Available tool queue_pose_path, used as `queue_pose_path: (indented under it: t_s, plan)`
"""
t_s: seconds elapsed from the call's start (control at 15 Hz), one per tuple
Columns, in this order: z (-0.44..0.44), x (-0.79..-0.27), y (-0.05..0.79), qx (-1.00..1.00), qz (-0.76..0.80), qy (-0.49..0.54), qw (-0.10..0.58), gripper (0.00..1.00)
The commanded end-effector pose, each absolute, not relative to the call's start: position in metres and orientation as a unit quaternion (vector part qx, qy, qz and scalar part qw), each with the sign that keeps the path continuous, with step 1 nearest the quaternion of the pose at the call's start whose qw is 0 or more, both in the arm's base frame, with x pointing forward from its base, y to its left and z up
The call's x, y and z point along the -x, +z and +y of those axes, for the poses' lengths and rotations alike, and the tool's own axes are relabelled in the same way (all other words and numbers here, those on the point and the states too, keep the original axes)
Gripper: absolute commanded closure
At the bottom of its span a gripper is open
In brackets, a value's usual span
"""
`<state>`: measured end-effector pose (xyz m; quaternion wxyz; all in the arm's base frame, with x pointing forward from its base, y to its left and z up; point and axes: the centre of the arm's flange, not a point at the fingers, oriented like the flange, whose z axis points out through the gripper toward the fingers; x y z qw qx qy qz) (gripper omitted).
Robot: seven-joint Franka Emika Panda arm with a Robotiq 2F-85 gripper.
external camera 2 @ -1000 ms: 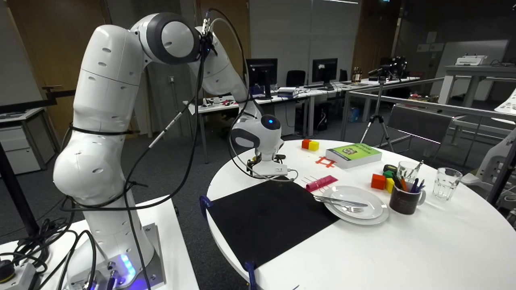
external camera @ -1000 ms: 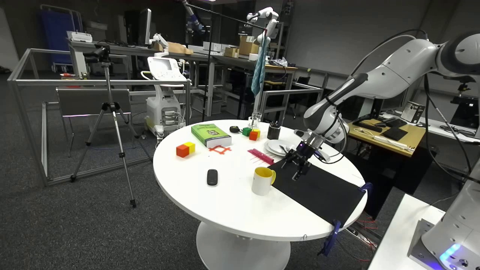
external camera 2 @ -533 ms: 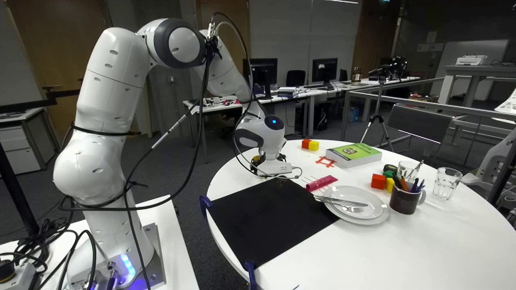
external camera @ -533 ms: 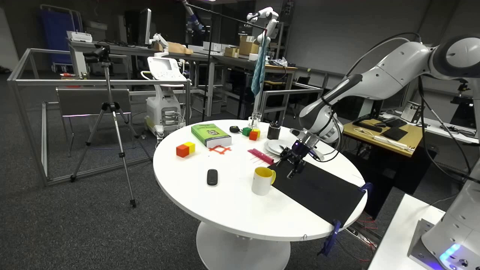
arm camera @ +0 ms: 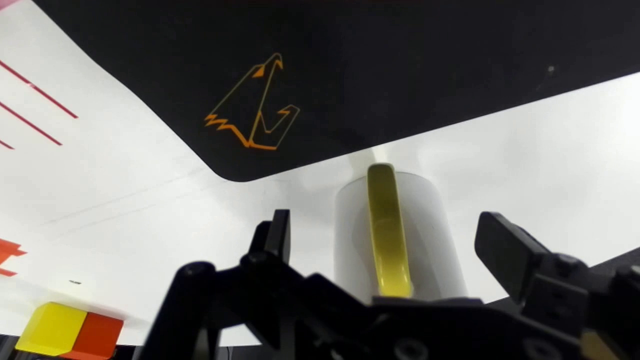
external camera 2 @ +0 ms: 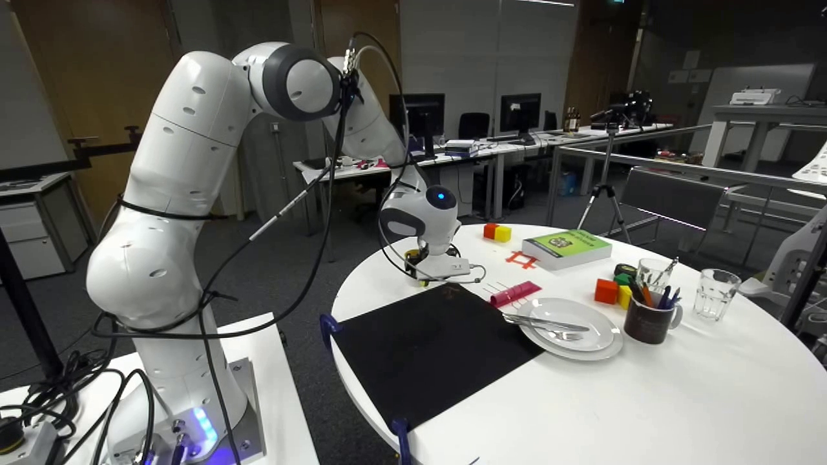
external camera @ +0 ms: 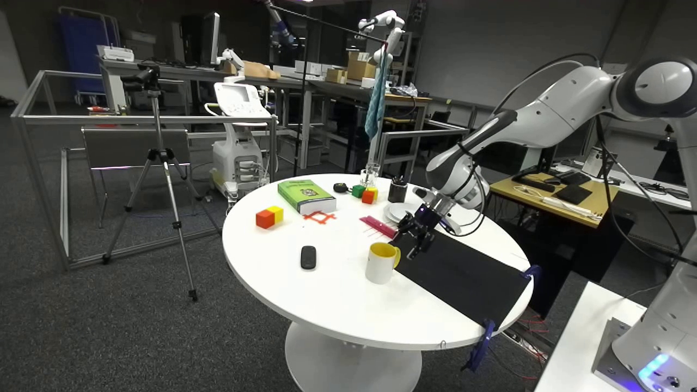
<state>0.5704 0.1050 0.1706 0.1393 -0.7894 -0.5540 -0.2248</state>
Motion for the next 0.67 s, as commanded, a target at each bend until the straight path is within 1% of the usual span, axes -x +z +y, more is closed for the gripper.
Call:
queue_pose_path:
  t_s: [0.0,0.07,0.13,0.2,0.27,0.6]
  plan:
    - [0.1178,-0.5783,0.1670,0.786,-0.557,-0.232,0.132,0.00]
    - [0.1199,-0.5787,0.1658,0.785,-0.559,-0.231,0.132,0.01]
    - [0.1216,-0.5799,0.1652,0.784,-0.561,-0.230,0.134,0.10]
    - [0.1221,-0.5817,0.1652,0.783,-0.561,-0.232,0.134,0.26]
    - [0.1222,-0.5826,0.1647,0.781,-0.564,-0.231,0.135,0.28]
    - [0.1204,-0.5877,0.1720,0.781,-0.562,-0.241,0.129,0.65]
